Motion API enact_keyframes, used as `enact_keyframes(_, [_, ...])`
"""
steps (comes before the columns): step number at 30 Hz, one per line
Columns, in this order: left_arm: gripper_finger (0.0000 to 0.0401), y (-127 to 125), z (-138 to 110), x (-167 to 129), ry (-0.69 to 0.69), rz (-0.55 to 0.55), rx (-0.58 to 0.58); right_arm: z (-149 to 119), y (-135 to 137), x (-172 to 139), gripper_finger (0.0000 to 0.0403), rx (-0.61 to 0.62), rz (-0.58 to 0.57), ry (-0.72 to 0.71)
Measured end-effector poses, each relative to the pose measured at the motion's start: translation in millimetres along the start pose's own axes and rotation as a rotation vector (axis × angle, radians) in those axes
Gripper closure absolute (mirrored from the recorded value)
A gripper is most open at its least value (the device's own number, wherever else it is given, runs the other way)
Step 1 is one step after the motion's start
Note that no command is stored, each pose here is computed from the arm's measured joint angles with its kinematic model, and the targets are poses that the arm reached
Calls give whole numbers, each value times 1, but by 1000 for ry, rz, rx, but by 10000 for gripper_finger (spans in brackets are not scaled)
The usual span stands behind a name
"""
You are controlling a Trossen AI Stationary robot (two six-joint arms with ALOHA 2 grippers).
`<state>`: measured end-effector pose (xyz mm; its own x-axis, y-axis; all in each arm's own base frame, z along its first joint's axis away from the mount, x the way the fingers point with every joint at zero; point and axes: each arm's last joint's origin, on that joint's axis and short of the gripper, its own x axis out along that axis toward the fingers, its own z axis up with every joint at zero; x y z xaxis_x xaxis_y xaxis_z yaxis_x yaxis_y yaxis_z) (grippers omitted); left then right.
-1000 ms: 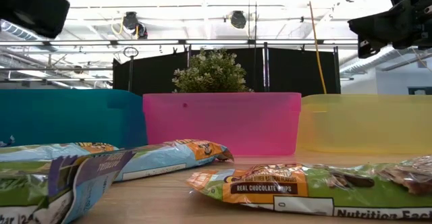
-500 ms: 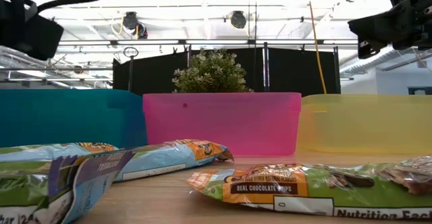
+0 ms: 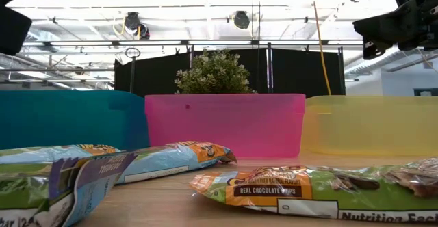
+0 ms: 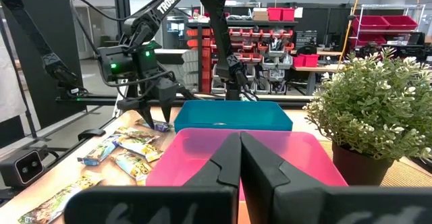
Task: Pick and place Granola Bars by type
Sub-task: Put the left blue granola bar into the blue bin
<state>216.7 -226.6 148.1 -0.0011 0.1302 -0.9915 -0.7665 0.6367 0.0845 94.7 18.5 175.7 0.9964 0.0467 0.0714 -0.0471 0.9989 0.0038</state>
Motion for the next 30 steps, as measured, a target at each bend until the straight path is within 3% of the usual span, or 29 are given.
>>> enact_keyframes(13, [167, 5, 12, 20, 19, -41, 70, 0, 0, 0, 403, -1, 0, 0])
enact_keyframes(21, [169, 5, 15, 22, 20, -39, 54, 0, 0, 0, 403, -3, 0, 0])
enact_keyframes(30, [267, 0, 14, 20, 46, -66, 6, 0, 0, 0, 403, -4, 0, 0])
